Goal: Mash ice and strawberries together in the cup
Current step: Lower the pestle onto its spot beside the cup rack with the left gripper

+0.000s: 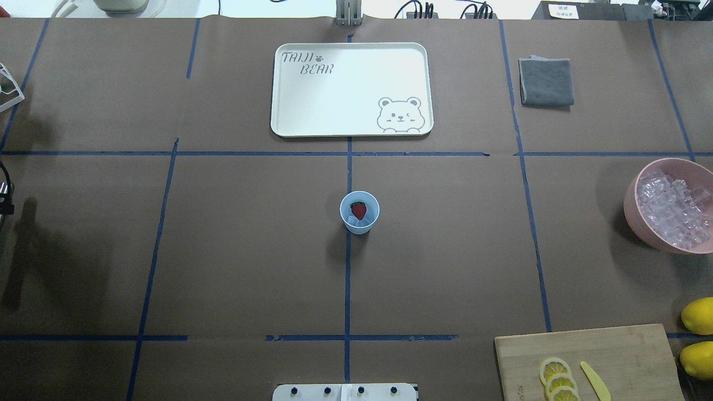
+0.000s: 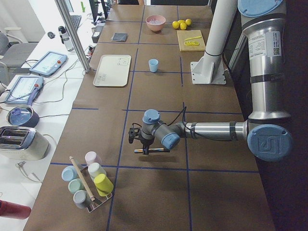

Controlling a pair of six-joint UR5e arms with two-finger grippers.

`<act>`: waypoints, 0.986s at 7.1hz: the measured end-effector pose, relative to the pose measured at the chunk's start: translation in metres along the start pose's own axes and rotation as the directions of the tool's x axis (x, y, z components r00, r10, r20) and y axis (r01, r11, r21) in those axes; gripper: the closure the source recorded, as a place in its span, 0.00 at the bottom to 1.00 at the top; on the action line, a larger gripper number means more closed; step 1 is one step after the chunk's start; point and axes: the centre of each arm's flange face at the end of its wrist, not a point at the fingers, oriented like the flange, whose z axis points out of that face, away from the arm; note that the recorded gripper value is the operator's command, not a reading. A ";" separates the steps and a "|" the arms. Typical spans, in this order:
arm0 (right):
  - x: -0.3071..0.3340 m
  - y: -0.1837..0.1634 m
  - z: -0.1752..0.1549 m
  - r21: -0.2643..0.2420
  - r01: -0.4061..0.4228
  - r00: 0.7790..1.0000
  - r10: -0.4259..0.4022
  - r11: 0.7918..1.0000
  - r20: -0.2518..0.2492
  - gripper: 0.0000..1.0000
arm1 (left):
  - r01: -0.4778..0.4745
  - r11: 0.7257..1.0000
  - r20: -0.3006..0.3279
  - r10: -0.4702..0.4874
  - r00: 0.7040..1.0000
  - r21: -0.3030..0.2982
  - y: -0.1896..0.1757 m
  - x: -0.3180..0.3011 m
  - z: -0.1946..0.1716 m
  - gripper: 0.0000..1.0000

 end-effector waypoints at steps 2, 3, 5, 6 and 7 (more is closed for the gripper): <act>-0.001 -0.002 -0.001 0.003 0.003 1.000 -0.003 1.000 0.000 0.01 | -0.057 0.998 0.022 0.057 0.998 -0.002 0.002 -0.006 0.008 0.96; -0.001 -0.003 -0.001 0.003 0.003 1.000 -0.003 1.000 -0.001 0.01 | -0.070 0.998 0.025 0.070 0.997 -0.002 0.002 -0.007 0.009 0.80; -0.001 -0.003 -0.001 0.003 0.003 1.000 -0.003 1.000 -0.001 0.01 | -0.081 0.997 0.026 0.081 0.996 -0.001 0.002 -0.007 0.009 0.00; -0.001 -0.003 -0.001 0.003 0.003 1.000 -0.003 1.000 -0.001 0.01 | -0.081 0.997 0.024 0.081 0.996 0.003 0.001 -0.007 0.008 0.00; -0.001 -0.003 -0.002 0.003 0.004 1.000 -0.004 1.000 -0.001 0.01 | -0.081 0.997 0.022 0.081 0.996 0.007 0.000 -0.006 0.005 0.00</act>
